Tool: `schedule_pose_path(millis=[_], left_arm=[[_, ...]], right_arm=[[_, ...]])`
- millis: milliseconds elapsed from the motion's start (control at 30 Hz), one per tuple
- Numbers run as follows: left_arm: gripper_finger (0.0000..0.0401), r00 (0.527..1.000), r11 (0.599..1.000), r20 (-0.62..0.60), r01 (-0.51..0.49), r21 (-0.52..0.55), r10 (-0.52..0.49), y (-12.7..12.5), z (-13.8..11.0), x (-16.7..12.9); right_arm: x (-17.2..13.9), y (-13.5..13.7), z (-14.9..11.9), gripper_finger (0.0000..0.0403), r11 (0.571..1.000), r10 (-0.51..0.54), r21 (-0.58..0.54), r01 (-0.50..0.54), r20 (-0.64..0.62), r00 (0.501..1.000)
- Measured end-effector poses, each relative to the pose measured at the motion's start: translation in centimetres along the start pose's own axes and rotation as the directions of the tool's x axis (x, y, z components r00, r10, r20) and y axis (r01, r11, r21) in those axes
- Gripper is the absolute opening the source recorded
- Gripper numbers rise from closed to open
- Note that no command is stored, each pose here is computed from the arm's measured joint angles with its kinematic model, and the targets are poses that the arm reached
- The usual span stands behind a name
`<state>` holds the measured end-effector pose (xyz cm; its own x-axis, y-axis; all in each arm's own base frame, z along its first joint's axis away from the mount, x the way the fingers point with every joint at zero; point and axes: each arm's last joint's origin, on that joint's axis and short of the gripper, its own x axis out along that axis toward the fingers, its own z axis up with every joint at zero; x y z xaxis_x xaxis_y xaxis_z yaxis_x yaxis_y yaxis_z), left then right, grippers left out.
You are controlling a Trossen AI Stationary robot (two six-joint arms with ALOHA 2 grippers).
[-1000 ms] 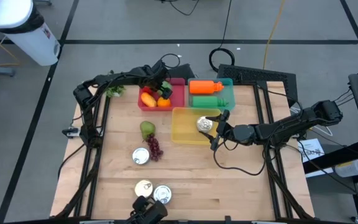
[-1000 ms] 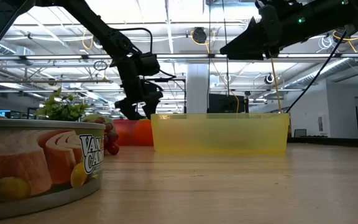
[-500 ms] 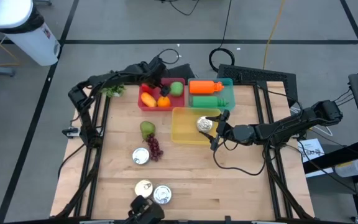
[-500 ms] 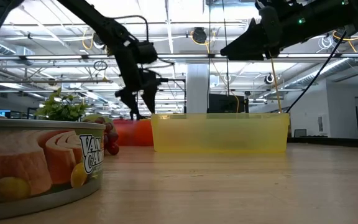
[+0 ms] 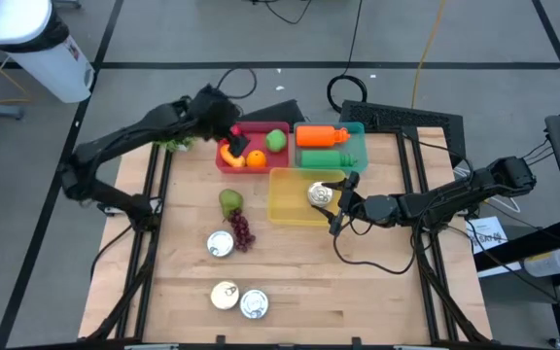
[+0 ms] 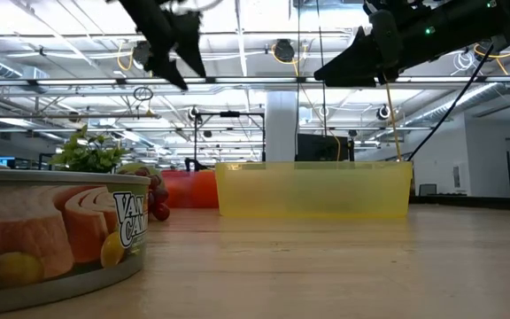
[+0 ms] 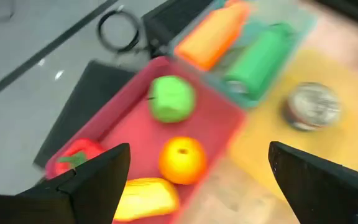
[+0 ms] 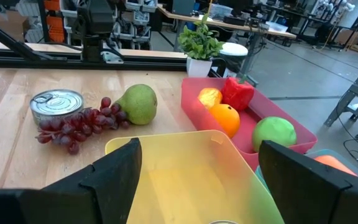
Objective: Pick & Place Food Item
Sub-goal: Adjust the tuna cans
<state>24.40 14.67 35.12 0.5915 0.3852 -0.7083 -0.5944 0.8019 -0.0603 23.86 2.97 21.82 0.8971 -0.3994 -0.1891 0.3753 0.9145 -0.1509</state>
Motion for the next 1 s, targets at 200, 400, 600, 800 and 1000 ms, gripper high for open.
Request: schedule_pose_path(millis=[200,400,600,800,1000], left_arm=[[0.039,0.989,0.986,0.06,0.131,0.099,-0.137,-3.7,-3.9,-3.3],[0.039,0.962,0.959,0.003,0.272,0.076,-0.273,-6.4,-9.5,-3.2],[0.039,0.91,0.923,-0.177,0.385,0.029,-0.374,-8.8,-15.3,-2.1],[0.039,0.839,0.862,-0.264,0.505,0.048,-0.477,-11.8,-19.7,-0.7],[0.039,0.802,0.813,-0.256,0.575,0.09,-0.539,-14.0,-21.3,-0.1]], right_arm=[[0.0,0.0,0.0,0.0309,1.0,0.0,0.01,0.0,-0.001,1.0],[0.0,0.0,0.0,0.0309,1.0,0.0,0.012,0.0,0.0,1.0],[0.0,0.0,0.0,0.0309,0.999,0.0,0.038,0.0,0.001,1.0],[0.0,0.0,0.1,0.0309,0.999,0.001,0.046,-0.001,0.008,1.0],[0.0,0.0,0.2,0.0309,0.991,0.006,0.133,-0.009,0.019,1.0]])
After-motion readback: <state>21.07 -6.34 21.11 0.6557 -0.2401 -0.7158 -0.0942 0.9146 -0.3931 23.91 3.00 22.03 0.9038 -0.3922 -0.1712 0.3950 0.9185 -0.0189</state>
